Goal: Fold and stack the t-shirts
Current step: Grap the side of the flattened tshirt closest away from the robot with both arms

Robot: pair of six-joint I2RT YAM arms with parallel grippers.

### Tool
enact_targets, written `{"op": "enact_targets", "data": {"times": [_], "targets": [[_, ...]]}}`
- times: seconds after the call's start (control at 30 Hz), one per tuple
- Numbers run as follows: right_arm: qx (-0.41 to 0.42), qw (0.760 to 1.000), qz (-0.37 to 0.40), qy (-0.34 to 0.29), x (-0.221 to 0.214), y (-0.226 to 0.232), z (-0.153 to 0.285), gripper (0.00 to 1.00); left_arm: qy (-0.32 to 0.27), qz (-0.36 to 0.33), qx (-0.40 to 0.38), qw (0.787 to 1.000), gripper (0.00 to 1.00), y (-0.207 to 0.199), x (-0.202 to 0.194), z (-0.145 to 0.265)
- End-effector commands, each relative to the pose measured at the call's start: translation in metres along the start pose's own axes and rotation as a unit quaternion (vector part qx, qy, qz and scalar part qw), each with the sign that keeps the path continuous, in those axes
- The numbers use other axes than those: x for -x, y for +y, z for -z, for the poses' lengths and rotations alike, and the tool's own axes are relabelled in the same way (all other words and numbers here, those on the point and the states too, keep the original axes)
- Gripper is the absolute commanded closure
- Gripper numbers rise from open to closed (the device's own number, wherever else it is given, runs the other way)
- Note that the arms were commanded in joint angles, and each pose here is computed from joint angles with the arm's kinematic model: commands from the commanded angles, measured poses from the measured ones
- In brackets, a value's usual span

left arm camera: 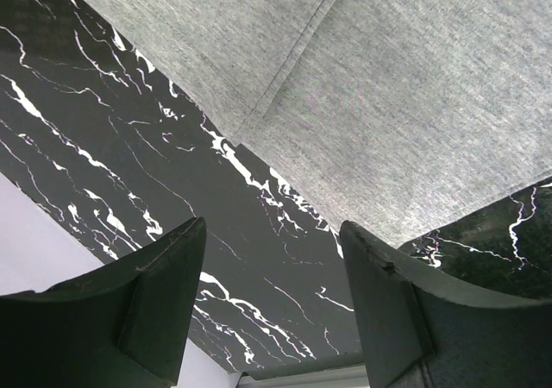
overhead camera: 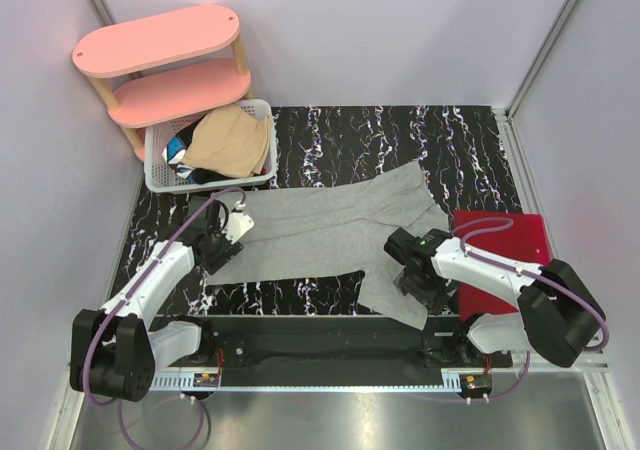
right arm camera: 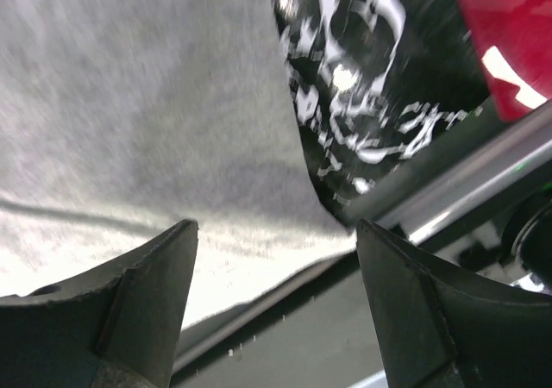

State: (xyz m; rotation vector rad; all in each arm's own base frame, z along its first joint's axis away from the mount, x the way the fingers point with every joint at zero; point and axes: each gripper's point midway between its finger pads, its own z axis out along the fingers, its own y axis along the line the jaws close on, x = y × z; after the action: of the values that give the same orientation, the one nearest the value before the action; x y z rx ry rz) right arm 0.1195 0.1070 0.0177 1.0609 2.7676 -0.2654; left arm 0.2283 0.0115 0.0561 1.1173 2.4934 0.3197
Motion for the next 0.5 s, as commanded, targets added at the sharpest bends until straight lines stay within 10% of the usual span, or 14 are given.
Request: {"op": "enact_targets", "data": {"times": [0.0, 0.47], "targets": [[-0.011, 0.997, -0.027, -0.075, 0.028, -0.005, -0.004, 0.18, -0.026, 0.005, 0.017, 1.000, 0.31, 0.008, 0.009, 0.008], [-0.010, 0.996, 0.011, -0.091, 0.039, 0.034, -0.005, 0.49, -0.022, 0.019, 0.031, 0.999, 0.31, 0.018, 0.012, 0.018]]}}
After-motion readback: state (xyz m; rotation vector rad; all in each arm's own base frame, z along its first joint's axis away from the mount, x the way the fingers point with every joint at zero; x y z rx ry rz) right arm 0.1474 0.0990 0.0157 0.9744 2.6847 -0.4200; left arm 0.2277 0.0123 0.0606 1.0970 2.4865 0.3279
